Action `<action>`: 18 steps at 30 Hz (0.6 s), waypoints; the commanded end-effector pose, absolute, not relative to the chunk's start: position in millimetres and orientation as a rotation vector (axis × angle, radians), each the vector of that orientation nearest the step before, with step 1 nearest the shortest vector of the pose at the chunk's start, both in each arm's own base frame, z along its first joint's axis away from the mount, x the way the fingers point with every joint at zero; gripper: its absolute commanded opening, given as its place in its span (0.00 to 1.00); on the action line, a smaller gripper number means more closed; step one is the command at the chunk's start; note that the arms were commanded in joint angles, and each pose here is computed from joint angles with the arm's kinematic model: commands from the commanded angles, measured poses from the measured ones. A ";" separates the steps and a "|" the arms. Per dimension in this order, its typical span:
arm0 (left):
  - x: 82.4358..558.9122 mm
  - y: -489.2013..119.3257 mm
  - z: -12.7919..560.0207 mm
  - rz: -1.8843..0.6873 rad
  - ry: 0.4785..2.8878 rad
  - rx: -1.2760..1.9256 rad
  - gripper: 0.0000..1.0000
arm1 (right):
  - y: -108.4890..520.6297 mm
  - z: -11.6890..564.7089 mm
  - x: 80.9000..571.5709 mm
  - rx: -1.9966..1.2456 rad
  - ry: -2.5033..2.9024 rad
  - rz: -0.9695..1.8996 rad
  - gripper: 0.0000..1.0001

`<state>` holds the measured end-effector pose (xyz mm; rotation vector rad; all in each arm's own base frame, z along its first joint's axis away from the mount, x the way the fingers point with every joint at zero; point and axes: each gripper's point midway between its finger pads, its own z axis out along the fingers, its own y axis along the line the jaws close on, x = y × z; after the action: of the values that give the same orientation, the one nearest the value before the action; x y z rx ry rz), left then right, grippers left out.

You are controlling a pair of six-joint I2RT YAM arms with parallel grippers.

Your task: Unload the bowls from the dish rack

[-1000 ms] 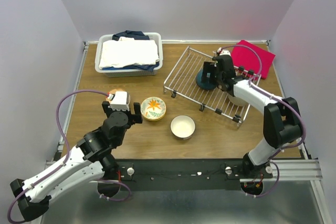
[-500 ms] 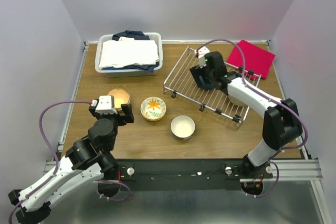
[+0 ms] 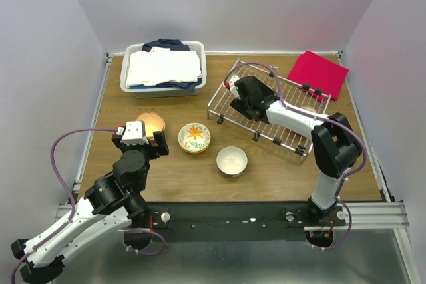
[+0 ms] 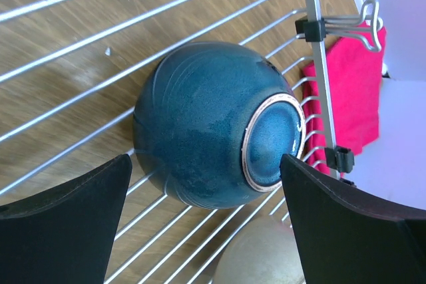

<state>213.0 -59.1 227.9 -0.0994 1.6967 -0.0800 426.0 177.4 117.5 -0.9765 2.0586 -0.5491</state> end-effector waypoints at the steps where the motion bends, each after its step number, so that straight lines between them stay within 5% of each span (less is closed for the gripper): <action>1: 215.7 -53.1 232.6 -0.051 1.675 -0.138 0.99 | 173.4 115.9 432.7 -1.022 2.043 -0.672 1.00; 18: 217.2 -58.9 230.4 -0.057 1.688 -0.112 0.99 | 169.1 48.8 436.9 -1.047 2.103 -0.768 1.00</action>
<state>215.0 -61.1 225.4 -0.0792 1.7075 -0.0597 441.3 166.8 96.0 -1.0057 2.0439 -0.7657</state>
